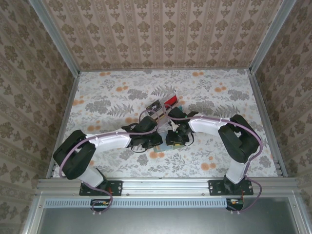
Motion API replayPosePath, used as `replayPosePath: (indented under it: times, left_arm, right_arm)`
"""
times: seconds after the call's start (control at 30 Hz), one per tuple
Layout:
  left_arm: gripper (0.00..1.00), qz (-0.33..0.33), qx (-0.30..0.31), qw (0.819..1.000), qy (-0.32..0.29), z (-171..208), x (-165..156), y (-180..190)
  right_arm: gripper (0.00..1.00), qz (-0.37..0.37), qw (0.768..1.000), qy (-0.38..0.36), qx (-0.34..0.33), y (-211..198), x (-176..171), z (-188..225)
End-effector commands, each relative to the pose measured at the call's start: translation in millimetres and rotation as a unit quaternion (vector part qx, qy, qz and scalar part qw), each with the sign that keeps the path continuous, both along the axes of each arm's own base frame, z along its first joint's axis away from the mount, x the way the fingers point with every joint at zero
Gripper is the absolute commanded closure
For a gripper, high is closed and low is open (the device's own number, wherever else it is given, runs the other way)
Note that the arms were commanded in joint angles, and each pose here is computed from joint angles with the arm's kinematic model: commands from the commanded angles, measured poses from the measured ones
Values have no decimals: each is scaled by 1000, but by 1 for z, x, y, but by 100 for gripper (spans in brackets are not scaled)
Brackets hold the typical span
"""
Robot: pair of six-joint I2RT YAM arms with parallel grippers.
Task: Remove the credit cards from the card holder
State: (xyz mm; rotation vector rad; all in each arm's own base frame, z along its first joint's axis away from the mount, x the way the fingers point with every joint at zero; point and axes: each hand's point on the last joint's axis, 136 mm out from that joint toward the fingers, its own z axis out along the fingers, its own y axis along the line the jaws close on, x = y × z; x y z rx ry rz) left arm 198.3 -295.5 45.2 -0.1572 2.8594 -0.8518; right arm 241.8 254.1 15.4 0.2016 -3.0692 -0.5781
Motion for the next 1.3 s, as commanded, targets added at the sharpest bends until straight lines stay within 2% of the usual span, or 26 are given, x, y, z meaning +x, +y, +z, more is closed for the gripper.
replayPosePath:
  times: [0.0, 0.17, 0.37, 0.57, 0.8, 0.97, 1.27]
  left_arm:
    - [77, 18, 10, 1000, 22, -7, -8, 12]
    - [73, 4, 6, 1000, 28, -10, -9, 3]
    - [72, 2, 12, 999, 31, -14, -8, -2]
    - [72, 10, 26, 1000, 9, -2, -5, 8]
    - [75, 10, -14, 1000, -26, 16, -2, 5]
    - [74, 3, -27, 1000, -7, 8, -5, -5]
    - [70, 25, -13, 999, 32, -18, -10, -4]
  right_arm:
    - [63, -2, 998, 7, -69, -19, -6, -44]
    - [67, -1, 998, 8, -67, -18, -6, -47]
    - [68, 0, 998, 7, -64, -17, -6, -47]
    - [68, -1, 998, 9, -67, -19, -7, -49]
    - [68, -1, 998, 9, -62, -16, -6, -49]
    - [68, -2, 998, 11, -62, -16, -7, -50]
    - [71, -6, 998, 10, -63, -18, -8, -51]
